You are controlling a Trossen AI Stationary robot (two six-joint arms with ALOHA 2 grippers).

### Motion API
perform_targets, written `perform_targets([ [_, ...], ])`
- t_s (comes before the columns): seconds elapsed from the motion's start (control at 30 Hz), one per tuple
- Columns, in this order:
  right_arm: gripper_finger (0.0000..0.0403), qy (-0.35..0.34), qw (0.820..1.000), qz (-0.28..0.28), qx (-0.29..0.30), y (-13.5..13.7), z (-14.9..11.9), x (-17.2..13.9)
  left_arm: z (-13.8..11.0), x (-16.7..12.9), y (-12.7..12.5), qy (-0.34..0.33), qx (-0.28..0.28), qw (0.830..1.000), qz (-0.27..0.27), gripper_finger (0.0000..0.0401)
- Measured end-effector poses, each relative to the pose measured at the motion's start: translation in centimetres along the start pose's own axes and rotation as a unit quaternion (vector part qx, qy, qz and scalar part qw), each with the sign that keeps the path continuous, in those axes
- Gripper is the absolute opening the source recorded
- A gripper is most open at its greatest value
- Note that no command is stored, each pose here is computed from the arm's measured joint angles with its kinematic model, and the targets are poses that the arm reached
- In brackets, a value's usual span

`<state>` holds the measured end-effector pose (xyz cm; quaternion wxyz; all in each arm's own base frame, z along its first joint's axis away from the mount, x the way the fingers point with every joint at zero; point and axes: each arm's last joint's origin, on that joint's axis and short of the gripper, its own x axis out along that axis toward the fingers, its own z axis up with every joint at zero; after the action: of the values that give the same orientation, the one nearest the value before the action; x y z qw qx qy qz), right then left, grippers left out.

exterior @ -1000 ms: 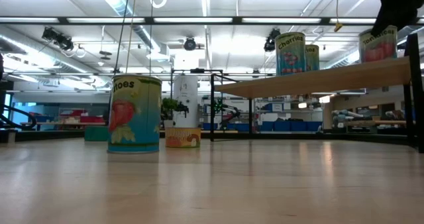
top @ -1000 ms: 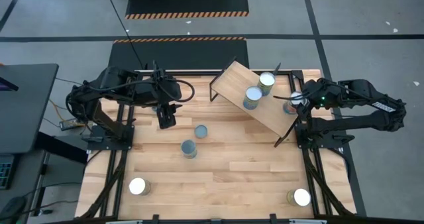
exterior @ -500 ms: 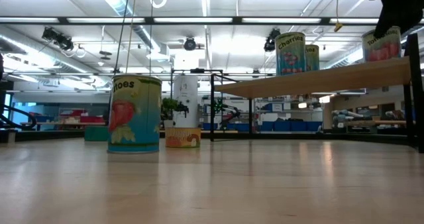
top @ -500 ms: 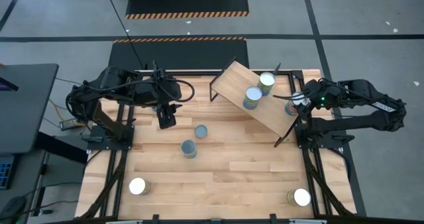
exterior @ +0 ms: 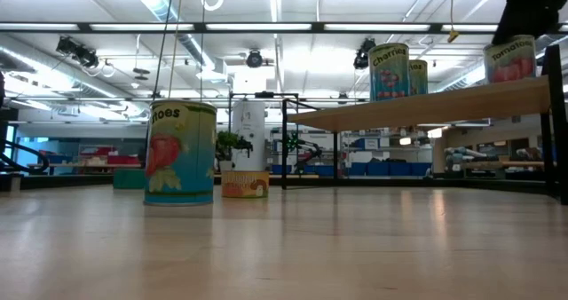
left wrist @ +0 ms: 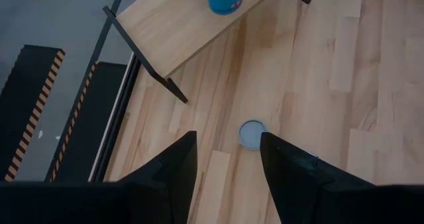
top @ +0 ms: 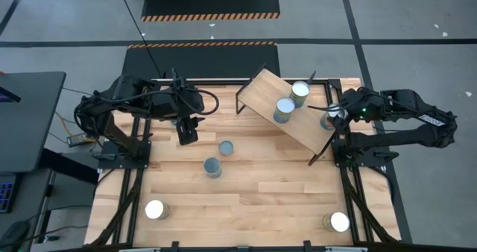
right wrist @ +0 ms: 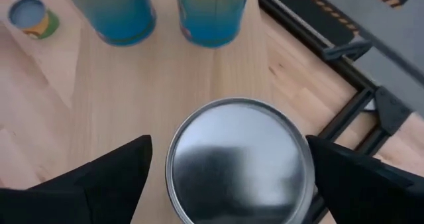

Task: Pick and place cans onto a shelf
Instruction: Put the bottom canned tomatoes on the shelf, then put the canned tomatoes on the shelf

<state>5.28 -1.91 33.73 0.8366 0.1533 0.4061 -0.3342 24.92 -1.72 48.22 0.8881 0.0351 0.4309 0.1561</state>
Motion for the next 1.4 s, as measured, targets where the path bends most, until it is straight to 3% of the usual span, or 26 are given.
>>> perform_targets([
  [0.23, 0.0398, -0.058, 0.998, -0.012, -0.021, 0.2, 2.6, -2.2, 0.0, -0.1, -0.2, -0.001, 0.004, 1.0, -0.003, 0.0172],
  [0.4, 0.0398, -0.126, 0.991, 0.035, -0.034, 1.4, 5.6, -3.2, -0.1, -0.3, -0.9, -0.004, 0.015, 1.0, -0.012, 0.0172],
  [0.57, 0.0398, -0.156, 0.978, 0.119, -0.074, 4.4, 8.1, -2.1, -0.4, -0.8, -2.0, -0.004, 0.029, 0.998, -0.048, 0.0172],
  [0.8, 0.0398, -0.178, 0.955, 0.19, -0.143, 10.4, 10.3, 0.2, -0.6, -1.3, -3.1, -0.004, 0.048, 0.995, -0.082, 0.0172],
  [1.2, 0.0398, -0.202, 0.914, 0.28, -0.212, 18.1, 9.0, 0.5, -0.8, -1.5, -3.5, -0.005, 0.053, 0.995, -0.089, 0.0172],
  [1.4, 0.0398, -0.197, 0.905, 0.295, -0.235, 21.1, 7.0, 0.2, -1.2, -2.1, -4.7, -0.006, 0.052, 0.993, -0.106, 0.0172],
])
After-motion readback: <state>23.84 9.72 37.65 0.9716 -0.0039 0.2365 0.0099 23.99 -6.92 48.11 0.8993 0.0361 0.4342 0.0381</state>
